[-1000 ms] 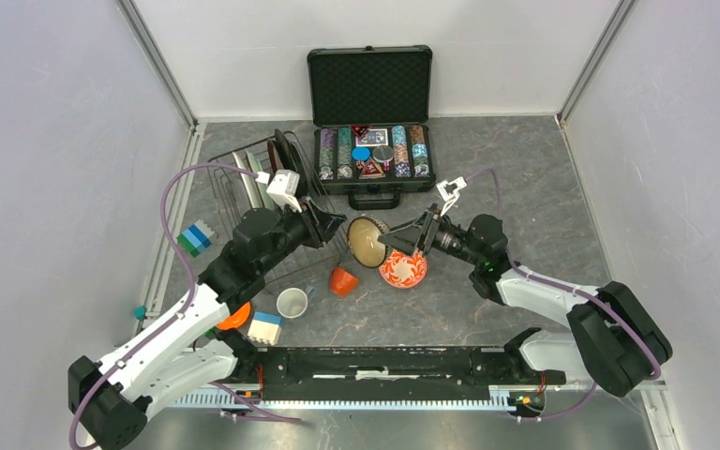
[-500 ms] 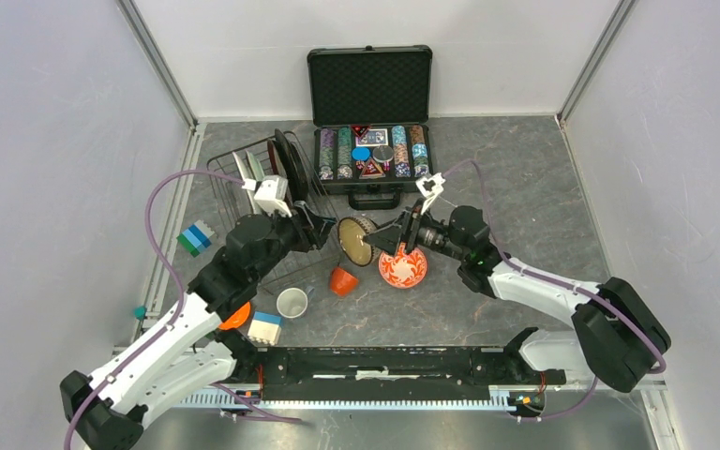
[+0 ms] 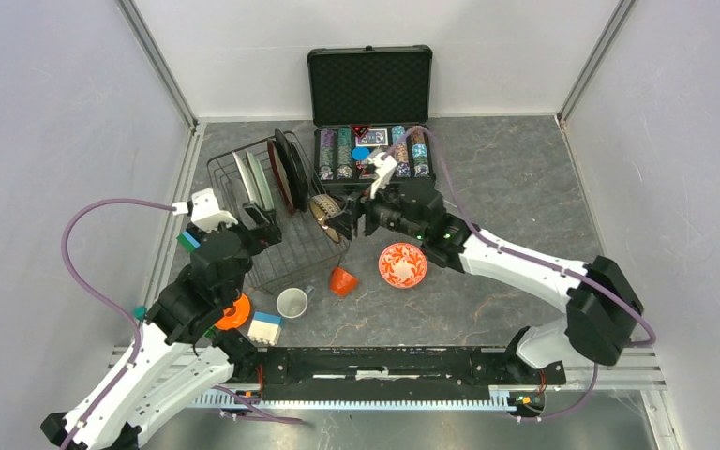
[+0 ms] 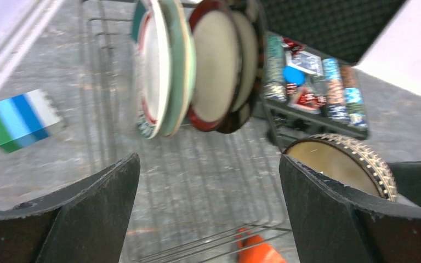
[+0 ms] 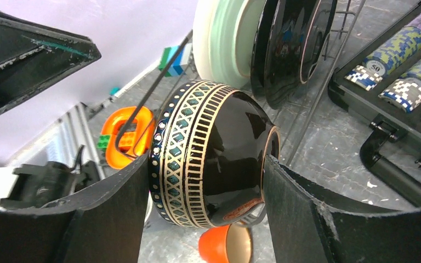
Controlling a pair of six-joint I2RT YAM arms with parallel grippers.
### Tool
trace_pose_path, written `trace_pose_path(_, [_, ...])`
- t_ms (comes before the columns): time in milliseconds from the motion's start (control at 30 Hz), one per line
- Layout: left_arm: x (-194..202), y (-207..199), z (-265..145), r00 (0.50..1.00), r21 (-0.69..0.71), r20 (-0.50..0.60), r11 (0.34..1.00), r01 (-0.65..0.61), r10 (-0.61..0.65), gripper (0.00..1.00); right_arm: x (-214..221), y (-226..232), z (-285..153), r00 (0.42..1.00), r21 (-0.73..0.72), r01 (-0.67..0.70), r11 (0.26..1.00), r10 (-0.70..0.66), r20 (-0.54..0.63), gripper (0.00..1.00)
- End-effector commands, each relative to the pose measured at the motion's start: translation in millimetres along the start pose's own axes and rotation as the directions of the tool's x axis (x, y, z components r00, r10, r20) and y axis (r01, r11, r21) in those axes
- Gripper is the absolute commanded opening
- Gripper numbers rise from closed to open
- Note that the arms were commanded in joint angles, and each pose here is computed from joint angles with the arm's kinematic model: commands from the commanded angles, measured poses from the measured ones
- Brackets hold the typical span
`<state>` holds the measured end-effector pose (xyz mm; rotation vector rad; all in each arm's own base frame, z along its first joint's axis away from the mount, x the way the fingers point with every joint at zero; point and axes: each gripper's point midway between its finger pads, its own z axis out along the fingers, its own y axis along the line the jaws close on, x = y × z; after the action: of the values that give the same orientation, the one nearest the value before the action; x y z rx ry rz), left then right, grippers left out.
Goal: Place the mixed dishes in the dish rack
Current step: Pick up the bowl from the center of the board, then turn the bowl upside down on the dish rack.
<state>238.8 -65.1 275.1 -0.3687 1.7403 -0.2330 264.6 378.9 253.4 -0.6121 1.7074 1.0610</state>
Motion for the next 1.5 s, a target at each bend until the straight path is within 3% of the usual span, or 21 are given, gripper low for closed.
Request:
trace_pose_path(0, [-4,41,-5,0.999,-0.199,0.026,0.980,-0.028,0.034,1.00,-32,4,24,0.986,0.085,0.163,0.983,-0.167,0.031,0.41])
trace_pose_path(233, [1,50,-7,0.999,-0.237,0.011,0.971,-0.029,0.032,1.00,-15,2,61,0.953,0.196,0.302,0.933,-0.289,-0.092,0.40])
trace_pose_path(467, [-4,58,-15,0.999,-0.239,0.043,0.971,0.010,0.000,1.00,20,1,85,0.879,0.279,0.466,0.839,-0.403,-0.256,0.40])
trace_pose_path(933, [-22,66,-32,0.992,-0.214,0.113,0.973,0.084,-0.061,1.00,78,-9,117,0.764,0.324,0.624,0.711,-0.469,-0.443,0.44])
trace_pose_path(1133, [-24,66,-33,0.990,-0.212,0.121,0.973,0.092,-0.067,1.00,100,-10,121,0.742,0.287,0.636,0.716,-0.464,-0.484,0.53])
trace_pose_path(1467, [-28,66,-35,0.988,-0.206,0.133,0.973,0.107,-0.081,1.00,113,2,124,0.751,0.212,0.599,0.772,-0.450,-0.483,0.72])
